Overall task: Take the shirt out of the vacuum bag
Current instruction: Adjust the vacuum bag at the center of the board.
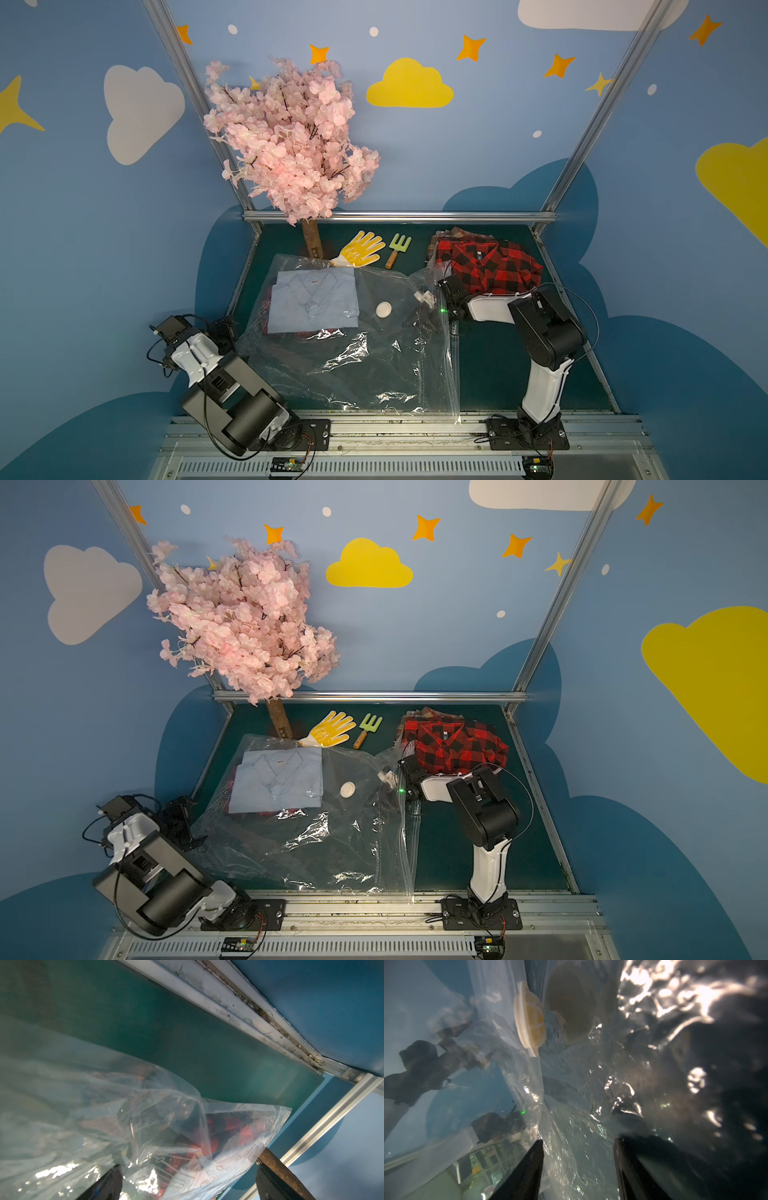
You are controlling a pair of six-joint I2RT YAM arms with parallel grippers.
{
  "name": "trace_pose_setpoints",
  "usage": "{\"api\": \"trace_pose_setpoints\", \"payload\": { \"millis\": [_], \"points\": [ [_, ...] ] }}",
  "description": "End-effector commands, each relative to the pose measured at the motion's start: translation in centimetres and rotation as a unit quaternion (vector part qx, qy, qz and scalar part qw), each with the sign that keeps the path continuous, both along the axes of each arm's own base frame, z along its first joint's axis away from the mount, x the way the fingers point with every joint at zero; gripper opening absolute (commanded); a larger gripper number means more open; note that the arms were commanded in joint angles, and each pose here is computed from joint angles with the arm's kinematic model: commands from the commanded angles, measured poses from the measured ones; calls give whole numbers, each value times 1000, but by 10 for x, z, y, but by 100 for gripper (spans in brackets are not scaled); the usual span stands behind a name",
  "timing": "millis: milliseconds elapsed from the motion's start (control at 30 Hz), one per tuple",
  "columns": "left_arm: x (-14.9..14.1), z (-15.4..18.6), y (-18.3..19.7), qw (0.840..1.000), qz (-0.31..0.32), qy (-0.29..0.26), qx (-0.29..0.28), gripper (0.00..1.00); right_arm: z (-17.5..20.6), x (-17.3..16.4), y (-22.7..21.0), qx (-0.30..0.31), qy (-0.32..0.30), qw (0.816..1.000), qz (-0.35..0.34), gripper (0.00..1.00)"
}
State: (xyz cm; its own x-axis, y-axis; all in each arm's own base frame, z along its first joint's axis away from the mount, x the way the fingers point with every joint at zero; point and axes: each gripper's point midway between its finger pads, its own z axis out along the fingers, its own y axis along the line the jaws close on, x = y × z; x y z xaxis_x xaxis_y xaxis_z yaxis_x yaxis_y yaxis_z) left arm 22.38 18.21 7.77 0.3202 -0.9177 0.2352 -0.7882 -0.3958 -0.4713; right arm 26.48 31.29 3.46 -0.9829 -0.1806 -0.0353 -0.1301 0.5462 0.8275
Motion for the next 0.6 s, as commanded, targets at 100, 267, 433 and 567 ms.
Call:
{"api": "trace_pose_setpoints", "payload": {
  "millis": [100,267,433,567],
  "points": [
    [0,-27,3,995,10,61,-73,100,-36,-19,-15,-70,39,997,0,57],
    [13,-50,0,992,-24,92,-88,98,-39,-19,-14,-74,41,996,1,57],
    [20,-71,-11,989,-53,109,-89,85,-40,-19,-13,-77,41,996,1,57],
    [15,-89,-17,985,-66,126,-92,70,-39,-19,-14,-83,37,996,4,57]
  ]
}}
